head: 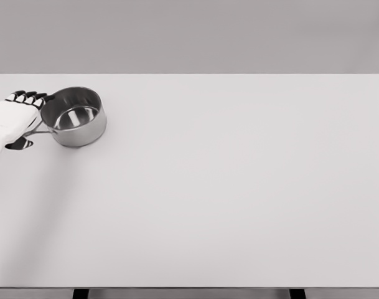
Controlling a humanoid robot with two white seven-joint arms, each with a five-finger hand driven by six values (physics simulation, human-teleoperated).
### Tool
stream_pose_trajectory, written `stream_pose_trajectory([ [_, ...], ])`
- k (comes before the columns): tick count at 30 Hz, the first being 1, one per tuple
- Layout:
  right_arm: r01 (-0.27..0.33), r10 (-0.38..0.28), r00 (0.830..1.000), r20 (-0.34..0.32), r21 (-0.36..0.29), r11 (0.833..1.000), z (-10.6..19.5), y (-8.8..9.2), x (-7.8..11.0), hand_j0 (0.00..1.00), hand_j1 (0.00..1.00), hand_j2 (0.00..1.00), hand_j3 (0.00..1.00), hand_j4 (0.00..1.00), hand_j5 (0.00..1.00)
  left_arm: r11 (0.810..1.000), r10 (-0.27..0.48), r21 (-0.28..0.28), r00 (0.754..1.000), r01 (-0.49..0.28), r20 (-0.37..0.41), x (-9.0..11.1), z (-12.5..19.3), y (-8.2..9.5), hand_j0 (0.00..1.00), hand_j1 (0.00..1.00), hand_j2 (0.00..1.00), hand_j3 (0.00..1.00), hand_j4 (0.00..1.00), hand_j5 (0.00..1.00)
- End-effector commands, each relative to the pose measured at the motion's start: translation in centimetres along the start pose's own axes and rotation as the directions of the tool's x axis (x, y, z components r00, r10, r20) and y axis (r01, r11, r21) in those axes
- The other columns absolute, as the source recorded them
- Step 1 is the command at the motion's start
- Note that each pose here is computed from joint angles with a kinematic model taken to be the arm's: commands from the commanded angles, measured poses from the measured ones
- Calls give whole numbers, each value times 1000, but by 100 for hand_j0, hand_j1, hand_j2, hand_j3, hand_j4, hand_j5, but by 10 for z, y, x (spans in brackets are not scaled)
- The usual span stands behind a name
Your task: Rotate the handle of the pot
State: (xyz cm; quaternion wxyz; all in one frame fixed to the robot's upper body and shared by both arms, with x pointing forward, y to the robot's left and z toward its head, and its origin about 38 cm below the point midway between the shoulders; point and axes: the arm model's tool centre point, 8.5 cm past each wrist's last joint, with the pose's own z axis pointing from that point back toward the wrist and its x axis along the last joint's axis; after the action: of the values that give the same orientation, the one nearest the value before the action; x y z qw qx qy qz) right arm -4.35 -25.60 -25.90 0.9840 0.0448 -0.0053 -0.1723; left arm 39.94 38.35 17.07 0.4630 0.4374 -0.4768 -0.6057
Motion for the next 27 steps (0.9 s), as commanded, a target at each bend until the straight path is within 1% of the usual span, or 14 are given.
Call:
stream_pose_trajectory([
  [1, 0, 0, 1000, 0, 0, 1000, 0, 0, 0, 100, 100, 100, 100, 100, 100, 1000, 0, -6, 1000, 0, -5, -2, 0, -2, 100, 100, 100, 100, 100, 100],
  [8, 0, 0, 1000, 0, 0, 1000, 0, 0, 0, 100, 100, 100, 100, 100, 100, 1000, 3, -12, 1000, -3, -23, -9, -3, -3, 100, 100, 100, 100, 100, 100],
  [11, 0, 0, 1000, 0, 0, 1000, 0, 0, 0, 100, 100, 100, 100, 100, 100, 1000, 3, -5, 1000, -3, -27, -11, -5, 1, 100, 100, 100, 100, 100, 100],
  [15, 0, 0, 1000, 0, 0, 1000, 0, 0, 0, 100, 100, 100, 100, 100, 100, 1000, 2, -12, 999, -3, -35, -15, -7, -1, 100, 100, 100, 100, 100, 100],
  [21, 0, 0, 1000, 0, 0, 1000, 0, 0, 0, 100, 100, 100, 100, 100, 100, 1000, 0, -7, 999, 0, -43, -18, -9, 4, 100, 100, 100, 100, 100, 100],
  [27, 0, 0, 1000, 0, 0, 1000, 0, 0, 0, 100, 100, 100, 100, 100, 100, 1000, 3, -11, 999, -3, -52, -22, -11, 3, 100, 100, 100, 100, 100, 100],
])
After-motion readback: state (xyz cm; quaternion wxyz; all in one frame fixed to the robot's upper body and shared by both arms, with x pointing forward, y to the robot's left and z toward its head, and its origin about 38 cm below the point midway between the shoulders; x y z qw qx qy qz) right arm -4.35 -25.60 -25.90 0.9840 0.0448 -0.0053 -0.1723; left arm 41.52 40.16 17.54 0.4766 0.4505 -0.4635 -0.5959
